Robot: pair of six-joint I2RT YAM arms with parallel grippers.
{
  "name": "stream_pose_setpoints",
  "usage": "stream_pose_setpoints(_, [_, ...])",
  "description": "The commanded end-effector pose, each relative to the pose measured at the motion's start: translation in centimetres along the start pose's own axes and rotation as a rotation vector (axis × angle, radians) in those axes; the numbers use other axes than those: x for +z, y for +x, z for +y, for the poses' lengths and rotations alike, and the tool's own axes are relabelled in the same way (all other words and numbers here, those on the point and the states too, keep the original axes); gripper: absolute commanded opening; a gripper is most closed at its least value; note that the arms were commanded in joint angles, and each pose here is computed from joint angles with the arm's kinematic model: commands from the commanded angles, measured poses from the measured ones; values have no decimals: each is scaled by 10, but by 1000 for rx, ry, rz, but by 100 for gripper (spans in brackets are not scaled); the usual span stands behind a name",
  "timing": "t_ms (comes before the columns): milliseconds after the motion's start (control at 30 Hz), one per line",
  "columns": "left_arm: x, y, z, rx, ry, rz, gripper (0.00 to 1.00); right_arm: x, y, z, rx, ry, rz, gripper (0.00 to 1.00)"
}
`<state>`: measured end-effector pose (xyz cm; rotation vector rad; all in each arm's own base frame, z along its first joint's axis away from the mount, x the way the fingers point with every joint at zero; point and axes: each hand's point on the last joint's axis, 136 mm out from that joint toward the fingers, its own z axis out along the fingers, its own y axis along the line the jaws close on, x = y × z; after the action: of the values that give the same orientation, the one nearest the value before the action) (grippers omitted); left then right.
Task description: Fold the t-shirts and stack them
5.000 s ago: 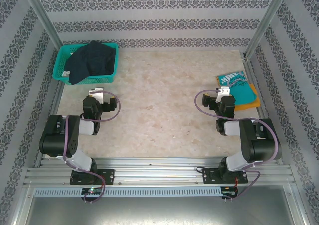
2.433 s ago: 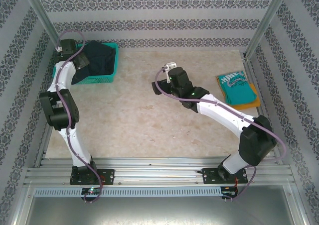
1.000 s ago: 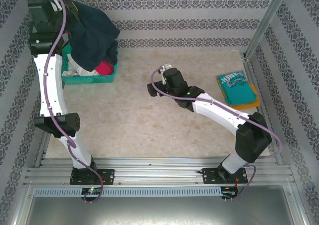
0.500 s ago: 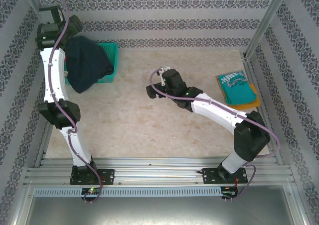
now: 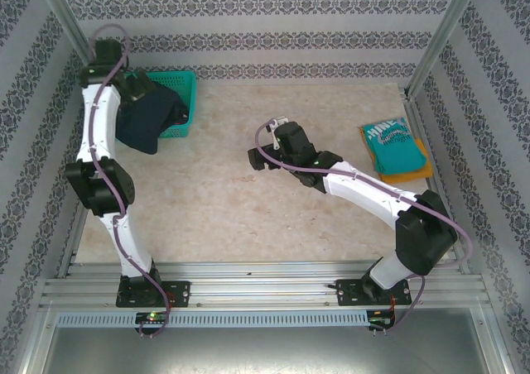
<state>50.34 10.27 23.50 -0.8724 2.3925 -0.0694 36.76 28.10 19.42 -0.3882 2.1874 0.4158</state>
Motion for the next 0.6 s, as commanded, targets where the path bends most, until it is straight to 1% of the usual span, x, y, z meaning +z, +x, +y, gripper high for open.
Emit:
stream_pose_setpoints(0, [7,16,-8,-31,28,30,100,1,-4,4,14,-17,-12,98])
stream_pose_setpoints(133, [35,29,3,-15,-26,80,100,0,-3,4,18,-20,-8,98])
stream_pose_setpoints(200, [43,31,10,-18,-70,87,100,-1,-2,4,17,-20,-7,98])
stream_pose_setpoints(233, [45,31,12,-22,-78,80,95,-2,-2,4,16,-20,-8,98])
stream_pose_setpoints(333, [50,29,11,-37,-71,63,74,-6,-3,3,16,-15,-11,98])
stream_pose_setpoints(367, [53,29,11,-42,-71,64,70,-7,-4,2,15,-14,-15,98])
stream_pose_setpoints(400, [56,31,12,-46,-73,67,70,-7,-4,2,13,-12,-15,98])
stream_pose_setpoints(467, [65,36,14,-55,-80,91,74,-9,-5,2,11,-10,-18,98])
stream_pose_setpoints(500, [67,37,15,-57,-82,95,75,-9,-6,1,9,-10,-18,98])
stream_pose_setpoints(533, [70,39,16,-58,-84,97,71,-9,-7,2,10,-10,-20,98])
stream_pose_setpoints(567, [71,39,16,-61,-82,96,58,-10,-8,2,12,-12,-22,98])
